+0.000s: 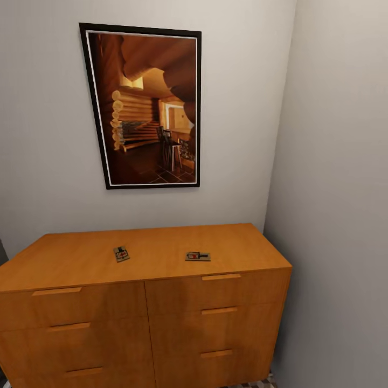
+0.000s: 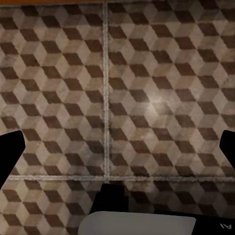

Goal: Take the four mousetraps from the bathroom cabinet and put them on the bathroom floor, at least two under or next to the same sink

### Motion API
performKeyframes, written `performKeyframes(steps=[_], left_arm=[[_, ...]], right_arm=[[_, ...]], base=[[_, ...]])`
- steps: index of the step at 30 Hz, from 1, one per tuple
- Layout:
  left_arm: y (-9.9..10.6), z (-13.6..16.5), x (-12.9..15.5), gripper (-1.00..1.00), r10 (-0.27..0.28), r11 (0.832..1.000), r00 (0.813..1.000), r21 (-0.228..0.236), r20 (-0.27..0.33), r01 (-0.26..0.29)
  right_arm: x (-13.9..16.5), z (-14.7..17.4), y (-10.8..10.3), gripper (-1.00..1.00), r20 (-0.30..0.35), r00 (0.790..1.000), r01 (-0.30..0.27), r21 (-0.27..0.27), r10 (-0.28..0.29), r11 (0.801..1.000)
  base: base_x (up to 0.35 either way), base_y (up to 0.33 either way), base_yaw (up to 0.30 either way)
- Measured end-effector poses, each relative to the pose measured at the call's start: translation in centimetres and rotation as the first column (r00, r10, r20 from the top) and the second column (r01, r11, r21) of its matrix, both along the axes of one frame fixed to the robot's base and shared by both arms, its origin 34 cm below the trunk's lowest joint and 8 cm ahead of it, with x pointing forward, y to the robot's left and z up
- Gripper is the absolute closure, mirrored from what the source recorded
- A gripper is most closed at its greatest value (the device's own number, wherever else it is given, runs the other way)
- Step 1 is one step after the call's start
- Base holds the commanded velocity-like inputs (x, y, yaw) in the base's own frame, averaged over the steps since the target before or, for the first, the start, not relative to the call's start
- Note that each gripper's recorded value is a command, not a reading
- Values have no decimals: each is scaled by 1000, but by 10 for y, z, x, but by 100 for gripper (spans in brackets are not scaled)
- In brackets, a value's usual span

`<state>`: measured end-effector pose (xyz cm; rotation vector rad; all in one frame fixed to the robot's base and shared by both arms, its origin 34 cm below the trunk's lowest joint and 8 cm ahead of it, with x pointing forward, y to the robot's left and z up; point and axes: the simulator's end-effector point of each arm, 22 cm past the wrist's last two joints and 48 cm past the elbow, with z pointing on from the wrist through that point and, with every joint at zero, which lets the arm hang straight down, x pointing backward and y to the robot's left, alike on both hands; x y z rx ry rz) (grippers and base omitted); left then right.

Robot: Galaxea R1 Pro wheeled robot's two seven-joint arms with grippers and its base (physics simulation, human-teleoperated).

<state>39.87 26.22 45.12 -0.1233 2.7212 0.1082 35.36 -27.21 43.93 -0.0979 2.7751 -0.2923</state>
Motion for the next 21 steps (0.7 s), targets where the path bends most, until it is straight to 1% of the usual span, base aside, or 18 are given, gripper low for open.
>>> performKeyframes(steps=[15, 17, 21], left_arm=[[-1, 0, -1, -100, 1, 1000, 1000, -2, -2, -1], [-3, 0, -1, -100, 8, 1000, 1000, -4, 2, -8], [-3, 0, -1, -100, 8, 1000, 1000, -4, 2, -8]], right_arm=[[2, 1, -1, -100, 6, 1000, -5, -2, 5, 1000], [5, 2, 0, -100, 21, 1000, -17, -6, 17, 1000], [4, 2, 0, -100, 22, 1000, -17, -6, 17, 1000]], base=[[0, 0, 0], [0, 0, 0], [0, 0, 0]])
